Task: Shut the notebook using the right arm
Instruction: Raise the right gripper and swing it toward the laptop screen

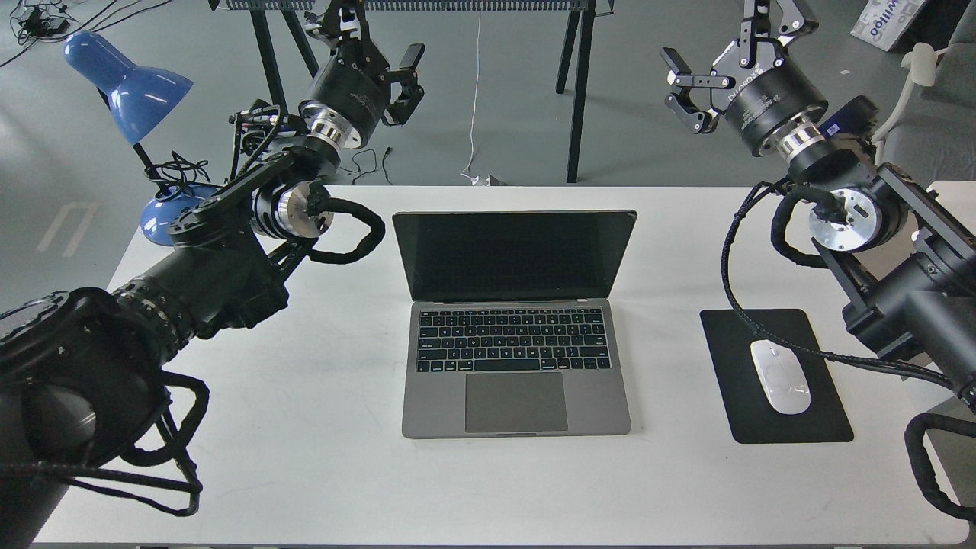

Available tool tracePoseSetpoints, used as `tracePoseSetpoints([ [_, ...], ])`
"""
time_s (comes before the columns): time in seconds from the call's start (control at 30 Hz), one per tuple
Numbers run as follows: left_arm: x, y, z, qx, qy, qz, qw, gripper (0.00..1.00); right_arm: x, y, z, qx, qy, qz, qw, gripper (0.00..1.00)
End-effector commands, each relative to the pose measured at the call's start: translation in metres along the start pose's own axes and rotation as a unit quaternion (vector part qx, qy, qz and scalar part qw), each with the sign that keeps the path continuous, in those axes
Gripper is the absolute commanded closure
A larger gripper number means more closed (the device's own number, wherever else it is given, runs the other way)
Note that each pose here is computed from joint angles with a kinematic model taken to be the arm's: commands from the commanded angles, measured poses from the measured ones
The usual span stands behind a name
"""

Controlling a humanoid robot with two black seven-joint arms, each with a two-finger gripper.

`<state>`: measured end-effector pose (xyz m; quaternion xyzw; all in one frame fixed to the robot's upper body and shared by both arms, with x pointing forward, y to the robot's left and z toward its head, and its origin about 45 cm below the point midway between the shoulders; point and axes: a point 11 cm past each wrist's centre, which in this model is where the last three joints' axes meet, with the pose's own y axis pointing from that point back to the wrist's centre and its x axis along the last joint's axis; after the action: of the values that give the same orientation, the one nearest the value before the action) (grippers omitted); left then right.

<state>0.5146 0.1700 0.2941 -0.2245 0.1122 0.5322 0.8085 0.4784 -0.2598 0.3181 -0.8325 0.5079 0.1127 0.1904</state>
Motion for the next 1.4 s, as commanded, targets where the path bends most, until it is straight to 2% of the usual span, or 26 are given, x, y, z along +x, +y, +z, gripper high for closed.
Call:
tracePoseSetpoints([
  [0.0, 0.0, 0.0, -0.001, 0.001, -0.003, 0.001, 1.0, 0.0, 0.001, 0.0, 0.0, -0.001, 0.0, 0.001, 1.0, 0.0],
  [0.37, 0.002, 0.0, 0.001, 0.0, -0.005, 0.004, 1.0, 0.0, 0.0, -0.001, 0.001, -0.005, 0.006, 0.0, 1.0, 0.0],
  [0.5, 0.001, 0.0, 0.001, 0.0, -0.005, 0.004, 1.0, 0.0, -0.005, -0.012, -0.009, -0.014, 0.038, -0.009, 0.999, 0.0],
  [0.7, 0.002, 0.0, 0.001, 0.001, -0.005, 0.004, 1.0, 0.0, -0.014, -0.04, -0.002, -0.083, 0.138, -0.019, 0.987, 0.0],
  [1.0, 0.001, 0.0, 0.001, 0.001, -0.004, 0.002, 1.0, 0.0, -0.037, -0.078, 0.042, -0.193, 0.298, -0.042, 0.934, 0.0],
  [1.23, 0.0, 0.0, 0.0, 0.001, -0.003, 0.001, 1.0, 0.0, -0.067, -0.086, 0.087, -0.249, 0.376, -0.086, 0.888, 0.0],
  [1.37, 0.001, 0.0, 0.001, 0.001, -0.003, 0.001, 1.0, 0.0, -0.058, -0.077, 0.099, -0.276, 0.407, -0.095, 0.866, 0.0],
])
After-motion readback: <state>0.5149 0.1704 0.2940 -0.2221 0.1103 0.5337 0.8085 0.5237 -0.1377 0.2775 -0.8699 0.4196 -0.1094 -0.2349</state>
